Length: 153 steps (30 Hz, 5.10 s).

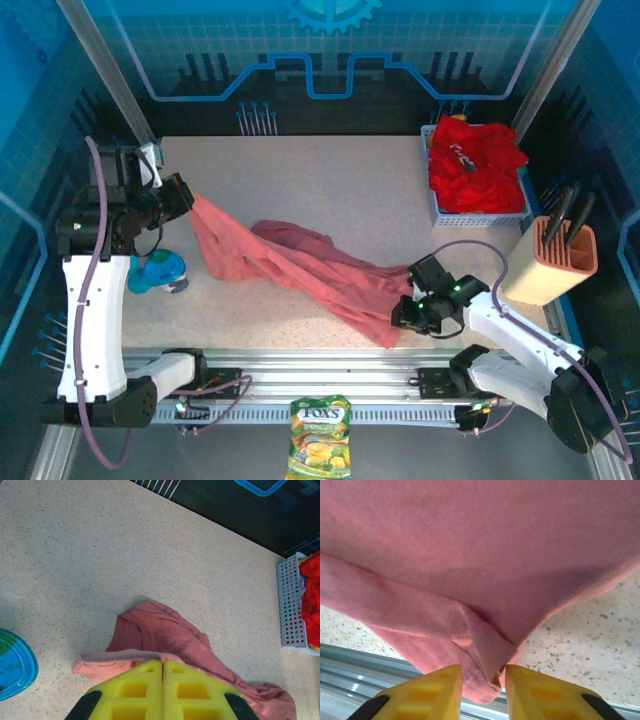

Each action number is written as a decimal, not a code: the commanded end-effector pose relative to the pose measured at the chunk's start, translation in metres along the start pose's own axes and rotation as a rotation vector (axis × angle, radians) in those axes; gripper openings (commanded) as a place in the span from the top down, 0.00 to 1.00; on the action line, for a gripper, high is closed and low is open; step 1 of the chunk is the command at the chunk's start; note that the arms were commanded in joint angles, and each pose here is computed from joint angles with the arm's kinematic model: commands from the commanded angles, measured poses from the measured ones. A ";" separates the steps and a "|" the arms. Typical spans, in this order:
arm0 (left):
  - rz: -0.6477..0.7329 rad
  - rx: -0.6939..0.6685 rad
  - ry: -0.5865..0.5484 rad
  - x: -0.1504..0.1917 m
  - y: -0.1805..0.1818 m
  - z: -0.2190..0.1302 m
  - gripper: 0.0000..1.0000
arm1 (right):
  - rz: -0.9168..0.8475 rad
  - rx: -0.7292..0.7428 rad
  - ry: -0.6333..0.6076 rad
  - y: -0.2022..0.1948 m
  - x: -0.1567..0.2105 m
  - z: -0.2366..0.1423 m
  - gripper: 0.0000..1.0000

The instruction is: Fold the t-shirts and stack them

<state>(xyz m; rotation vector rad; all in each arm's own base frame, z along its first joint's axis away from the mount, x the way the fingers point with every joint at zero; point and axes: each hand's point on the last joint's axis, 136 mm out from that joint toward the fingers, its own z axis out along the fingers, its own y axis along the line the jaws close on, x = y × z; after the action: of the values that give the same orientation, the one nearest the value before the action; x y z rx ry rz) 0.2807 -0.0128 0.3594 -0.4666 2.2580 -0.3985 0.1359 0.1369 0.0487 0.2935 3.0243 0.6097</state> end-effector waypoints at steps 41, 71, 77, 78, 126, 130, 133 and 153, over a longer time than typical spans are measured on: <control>0.020 0.317 -0.198 -0.023 -0.064 -0.087 1.00 | -0.396 -0.292 -0.586 0.123 -0.048 -0.264 1.00; -0.318 1.013 -0.838 -0.374 -0.109 -0.044 1.00 | -0.612 -0.699 -1.876 0.296 -0.303 -0.594 1.00; 0.014 1.189 -0.980 -0.340 -0.159 -0.136 1.00 | -0.623 -0.630 -1.905 0.275 -0.268 -0.616 1.00; 0.072 1.182 -0.968 -0.331 -0.169 -0.140 1.00 | -0.605 -0.604 -1.888 0.268 -0.268 -0.609 1.00; -0.269 -0.168 0.191 0.174 0.094 0.040 0.74 | 0.296 0.168 -0.342 -0.068 -0.042 -0.089 0.41; -0.276 -0.210 0.250 0.178 0.097 0.044 0.22 | 0.317 0.175 -0.393 -0.072 -0.046 -0.095 0.08; -0.258 -0.214 0.223 0.171 0.097 0.039 0.16 | 0.291 0.151 -0.426 -0.067 -0.055 -0.098 0.00; -0.107 0.129 0.061 0.066 0.019 0.093 0.18 | -0.151 -0.047 -0.563 0.023 -0.146 -0.118 0.00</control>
<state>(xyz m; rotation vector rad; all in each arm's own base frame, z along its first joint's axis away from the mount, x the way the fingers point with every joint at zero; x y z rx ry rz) 0.2667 -0.0263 0.2240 -0.6579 2.3646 -0.5262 0.2398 0.0669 0.1334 0.3908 2.5974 0.4342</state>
